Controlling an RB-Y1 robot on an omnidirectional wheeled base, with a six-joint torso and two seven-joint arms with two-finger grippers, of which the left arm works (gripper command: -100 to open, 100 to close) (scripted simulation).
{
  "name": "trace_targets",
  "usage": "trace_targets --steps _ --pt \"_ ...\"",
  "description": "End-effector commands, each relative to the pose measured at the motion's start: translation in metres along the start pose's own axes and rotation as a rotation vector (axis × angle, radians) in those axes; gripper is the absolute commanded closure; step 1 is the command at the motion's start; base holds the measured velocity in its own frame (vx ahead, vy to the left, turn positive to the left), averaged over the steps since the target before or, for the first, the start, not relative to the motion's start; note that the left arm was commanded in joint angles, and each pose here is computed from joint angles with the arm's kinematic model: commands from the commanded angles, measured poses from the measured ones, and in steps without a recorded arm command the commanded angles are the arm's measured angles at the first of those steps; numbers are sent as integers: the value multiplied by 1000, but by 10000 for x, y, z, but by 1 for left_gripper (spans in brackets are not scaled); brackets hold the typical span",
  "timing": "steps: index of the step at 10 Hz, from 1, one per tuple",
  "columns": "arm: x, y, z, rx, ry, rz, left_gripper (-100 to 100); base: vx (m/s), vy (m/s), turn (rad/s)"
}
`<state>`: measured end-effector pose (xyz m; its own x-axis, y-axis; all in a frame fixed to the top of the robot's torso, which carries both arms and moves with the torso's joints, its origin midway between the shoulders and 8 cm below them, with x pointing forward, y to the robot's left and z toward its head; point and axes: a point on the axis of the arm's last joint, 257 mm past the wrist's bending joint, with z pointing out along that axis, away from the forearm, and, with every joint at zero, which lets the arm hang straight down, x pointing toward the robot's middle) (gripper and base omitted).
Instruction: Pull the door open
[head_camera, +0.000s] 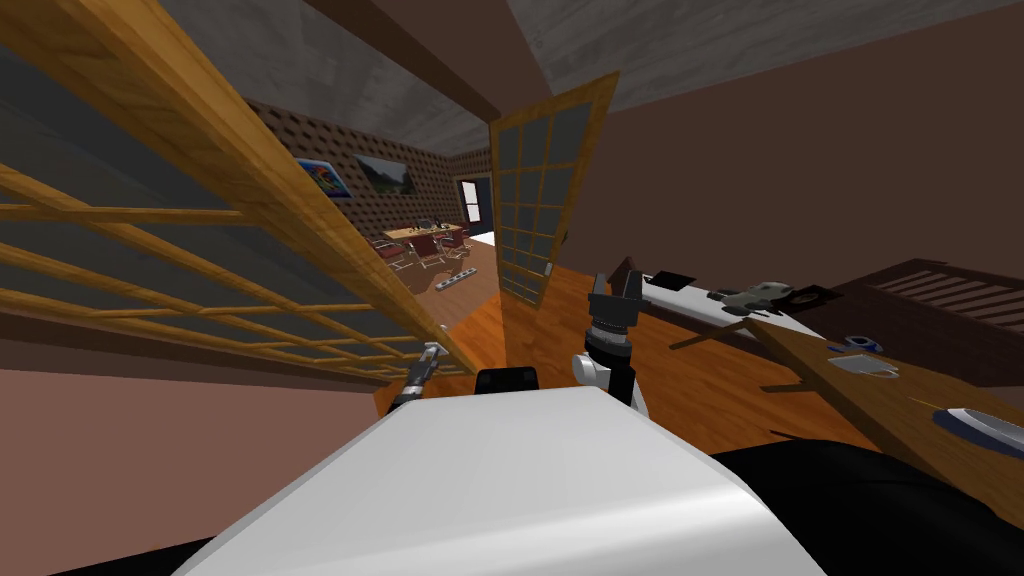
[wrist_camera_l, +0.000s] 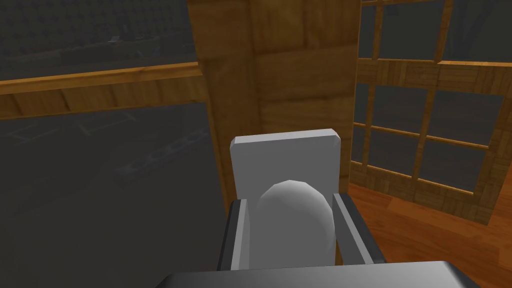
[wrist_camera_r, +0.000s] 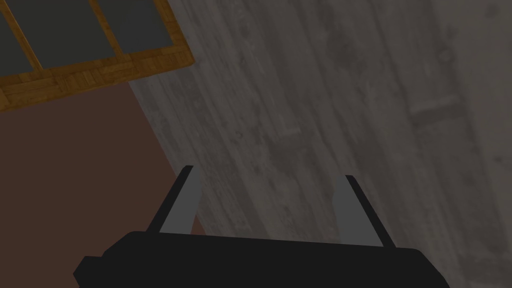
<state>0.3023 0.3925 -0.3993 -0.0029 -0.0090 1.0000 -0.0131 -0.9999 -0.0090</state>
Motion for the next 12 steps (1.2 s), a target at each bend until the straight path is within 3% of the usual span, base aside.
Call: trace_targets --steps 1,4,5,6,12 --pt "7 75 -129 -35 -1 -4 100 -97 40 0" --pt "15 127 -282 -75 -2 -9 100 -85 49 -9" --pt "4 107 -251 -64 -6 -5 100 -32 17 2" --pt "-8 131 -342 -80 -4 -5 100 2 -29 -18" --pt "-16 176 -552 -119 6 -3 100 21 -37 -9"
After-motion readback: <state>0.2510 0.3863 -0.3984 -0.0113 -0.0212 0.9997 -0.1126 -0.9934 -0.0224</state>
